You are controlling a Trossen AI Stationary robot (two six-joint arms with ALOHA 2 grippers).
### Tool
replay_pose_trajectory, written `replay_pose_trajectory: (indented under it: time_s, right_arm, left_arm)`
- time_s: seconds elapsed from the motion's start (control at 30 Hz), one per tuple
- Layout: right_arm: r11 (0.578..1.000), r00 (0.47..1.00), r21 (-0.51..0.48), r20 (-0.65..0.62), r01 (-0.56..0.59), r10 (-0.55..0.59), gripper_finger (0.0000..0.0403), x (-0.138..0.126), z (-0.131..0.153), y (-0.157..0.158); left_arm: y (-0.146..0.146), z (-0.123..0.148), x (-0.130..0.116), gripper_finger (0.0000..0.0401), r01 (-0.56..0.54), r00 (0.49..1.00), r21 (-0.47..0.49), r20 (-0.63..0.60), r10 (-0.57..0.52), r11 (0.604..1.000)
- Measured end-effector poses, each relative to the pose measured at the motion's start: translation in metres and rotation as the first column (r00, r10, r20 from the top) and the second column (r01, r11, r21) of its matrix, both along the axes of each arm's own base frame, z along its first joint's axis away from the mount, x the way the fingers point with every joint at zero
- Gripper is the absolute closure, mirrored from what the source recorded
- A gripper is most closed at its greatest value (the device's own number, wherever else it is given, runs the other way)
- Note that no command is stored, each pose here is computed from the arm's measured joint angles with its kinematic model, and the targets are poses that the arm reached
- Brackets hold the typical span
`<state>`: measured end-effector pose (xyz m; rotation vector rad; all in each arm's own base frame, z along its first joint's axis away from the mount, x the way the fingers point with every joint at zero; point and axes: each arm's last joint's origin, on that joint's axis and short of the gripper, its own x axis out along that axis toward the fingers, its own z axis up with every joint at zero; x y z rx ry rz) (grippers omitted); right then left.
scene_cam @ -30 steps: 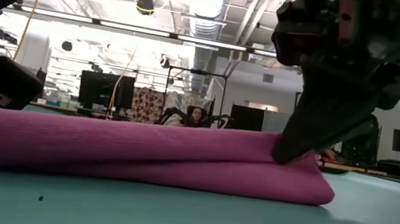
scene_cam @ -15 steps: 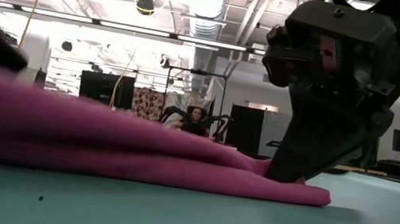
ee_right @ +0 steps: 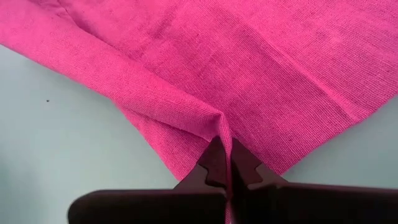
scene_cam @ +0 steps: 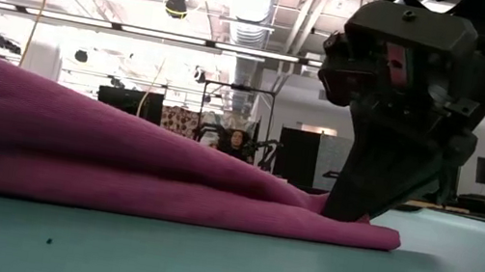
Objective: Roll towel
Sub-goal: Roll the pink towel
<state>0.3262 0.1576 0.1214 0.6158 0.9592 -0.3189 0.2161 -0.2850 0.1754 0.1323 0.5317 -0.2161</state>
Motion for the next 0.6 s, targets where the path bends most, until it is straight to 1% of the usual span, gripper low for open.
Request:
replay_pose_trajectory:
  time_s: [0.13, 0.2, 0.37, 0.43, 0.5, 0.6]
  right_arm:
    - [1.0, 1.0, -0.012, 0.005, 0.006, -0.006, 0.0395, 0.0, 0.0, 0.0]
    - [1.0, 1.0, -0.019, 0.007, 0.004, -0.004, 0.0395, 0.0, 0.0, 0.0]
    - [0.999, 1.0, -0.031, 0.016, 0.004, -0.003, 0.0395, 0.0, 0.0, 0.001]
    - [0.999, 1.0, -0.041, 0.022, 0.006, -0.005, 0.0395, -0.001, 0.0, 0.002]
    - [0.999, 1.0, -0.045, 0.028, 0.006, -0.004, 0.0395, -0.001, 0.0, 0.003]
    - [0.999, 1.0, -0.047, 0.03, 0.006, -0.004, 0.0395, -0.001, 0.0, 0.003]
  left_arm:
    - [-0.015, 0.002, 0.011, 0.0401, -0.016, 0.998, 0.09, -0.062, 0.021, 0.996]
    - [-0.018, 0.001, 0.02, 0.0401, -0.012, 0.997, 0.124, -0.07, 0.021, 0.992]
    - [-0.011, -0.01, 0.037, 0.0401, 0.019, 0.989, 0.111, -0.149, -0.002, 0.994]
    - [-0.006, -0.011, 0.04, 0.0401, -0.022, 0.989, 0.125, -0.143, 0.04, 0.992]
    - [-0.002, -0.012, 0.041, 0.0401, -0.071, 0.987, 0.165, -0.131, 0.093, 0.984]
    - [0.005, -0.015, 0.043, 0.0401, -0.105, 0.98, 0.183, -0.148, 0.132, 0.978]
